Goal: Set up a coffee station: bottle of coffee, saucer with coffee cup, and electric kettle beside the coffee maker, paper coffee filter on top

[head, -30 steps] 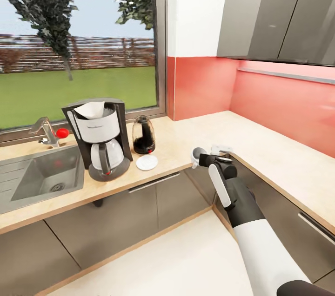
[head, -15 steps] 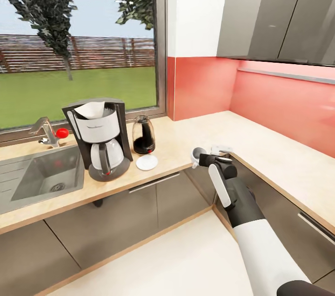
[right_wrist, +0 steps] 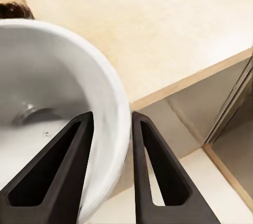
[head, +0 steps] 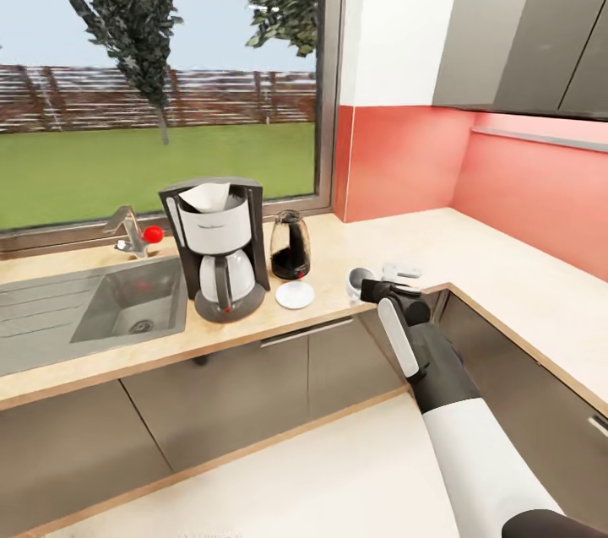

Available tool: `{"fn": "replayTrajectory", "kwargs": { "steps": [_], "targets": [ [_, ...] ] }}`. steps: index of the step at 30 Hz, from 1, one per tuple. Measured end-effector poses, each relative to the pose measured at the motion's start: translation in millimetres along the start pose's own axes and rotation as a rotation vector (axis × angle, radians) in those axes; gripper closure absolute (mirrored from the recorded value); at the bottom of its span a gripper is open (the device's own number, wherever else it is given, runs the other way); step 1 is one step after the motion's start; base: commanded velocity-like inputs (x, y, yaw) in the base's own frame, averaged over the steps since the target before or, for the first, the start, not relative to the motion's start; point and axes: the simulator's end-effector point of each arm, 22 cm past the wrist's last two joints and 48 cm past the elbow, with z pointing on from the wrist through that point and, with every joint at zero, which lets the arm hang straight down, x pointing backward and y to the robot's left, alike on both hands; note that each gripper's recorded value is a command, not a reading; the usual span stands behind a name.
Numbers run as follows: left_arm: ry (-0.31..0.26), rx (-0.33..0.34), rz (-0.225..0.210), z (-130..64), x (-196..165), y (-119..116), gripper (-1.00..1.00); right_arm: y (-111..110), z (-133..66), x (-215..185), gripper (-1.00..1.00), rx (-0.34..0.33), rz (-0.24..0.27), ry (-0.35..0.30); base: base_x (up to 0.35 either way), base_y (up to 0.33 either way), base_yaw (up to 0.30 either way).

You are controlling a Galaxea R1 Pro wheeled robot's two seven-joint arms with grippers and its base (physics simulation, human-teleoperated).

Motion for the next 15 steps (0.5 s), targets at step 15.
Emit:
{"fn": "replayTrajectory", "kwargs": {
  "steps": [15],
  "targets": [
    [-0.007,0.0,0.0,0.0,-2.7,-0.1,-1.0,-0.5,-2.2,-2.5,1.0,0.001,-0.001,-0.004,0.0,0.0,0.27]
  ]
}}
